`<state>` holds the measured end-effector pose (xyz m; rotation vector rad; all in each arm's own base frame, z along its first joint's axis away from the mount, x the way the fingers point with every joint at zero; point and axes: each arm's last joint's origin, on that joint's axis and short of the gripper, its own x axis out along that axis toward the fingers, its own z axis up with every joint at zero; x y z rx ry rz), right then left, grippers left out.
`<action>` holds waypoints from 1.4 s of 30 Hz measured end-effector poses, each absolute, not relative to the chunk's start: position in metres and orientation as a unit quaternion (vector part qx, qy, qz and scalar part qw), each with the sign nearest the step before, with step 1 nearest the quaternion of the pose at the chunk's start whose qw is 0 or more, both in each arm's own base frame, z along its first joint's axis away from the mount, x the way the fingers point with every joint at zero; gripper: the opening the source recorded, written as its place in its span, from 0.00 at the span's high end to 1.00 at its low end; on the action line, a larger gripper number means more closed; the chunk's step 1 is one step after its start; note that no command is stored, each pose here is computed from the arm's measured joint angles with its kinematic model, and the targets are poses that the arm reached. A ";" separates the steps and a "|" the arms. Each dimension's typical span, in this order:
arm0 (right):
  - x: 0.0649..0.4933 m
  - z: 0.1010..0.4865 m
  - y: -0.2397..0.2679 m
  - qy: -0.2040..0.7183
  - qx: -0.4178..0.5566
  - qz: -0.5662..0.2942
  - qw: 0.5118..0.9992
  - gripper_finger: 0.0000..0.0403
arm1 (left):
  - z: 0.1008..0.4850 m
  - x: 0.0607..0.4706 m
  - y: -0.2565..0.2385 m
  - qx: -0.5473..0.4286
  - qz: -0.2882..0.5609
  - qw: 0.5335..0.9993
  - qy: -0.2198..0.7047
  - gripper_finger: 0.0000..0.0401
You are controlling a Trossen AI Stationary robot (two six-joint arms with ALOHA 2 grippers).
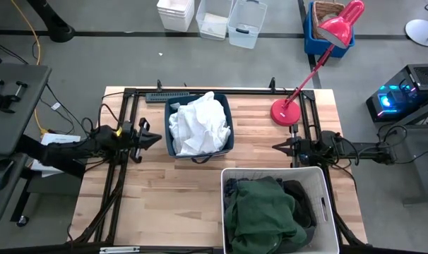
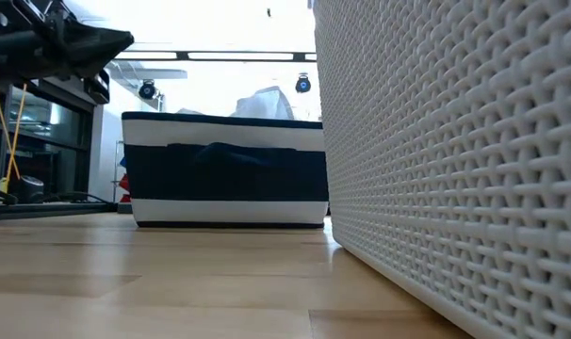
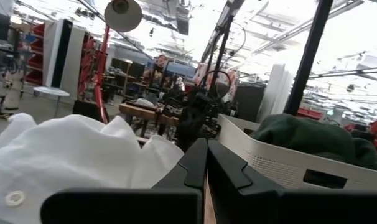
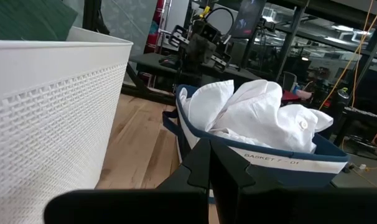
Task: Sort clothes
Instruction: Return to Home Position
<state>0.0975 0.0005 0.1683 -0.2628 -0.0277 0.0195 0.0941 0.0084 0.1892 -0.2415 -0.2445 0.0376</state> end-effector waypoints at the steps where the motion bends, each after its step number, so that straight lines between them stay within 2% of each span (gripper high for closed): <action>1: 0.098 0.168 0.001 -0.014 -0.131 0.010 0.991 1.00 | 0.189 0.094 0.008 -0.120 0.016 0.985 -0.121 1.00; 8: 0.098 0.168 0.001 -0.011 -0.133 0.010 0.991 1.00 | 0.189 0.094 0.006 -0.117 0.008 0.986 -0.118 1.00; 13: 0.098 0.168 0.001 -0.011 -0.132 0.010 0.991 1.00 | 0.169 0.097 0.002 0.009 -0.001 1.000 -0.014 1.00; 19: 0.098 0.168 0.001 -0.011 -0.132 0.010 0.991 1.00 | 0.168 0.097 0.001 0.083 0.001 0.997 -0.008 1.00; 42: 0.098 0.168 0.001 -0.011 -0.131 0.010 0.991 1.00 | 0.167 0.098 0.001 0.080 0.001 0.997 -0.003 1.00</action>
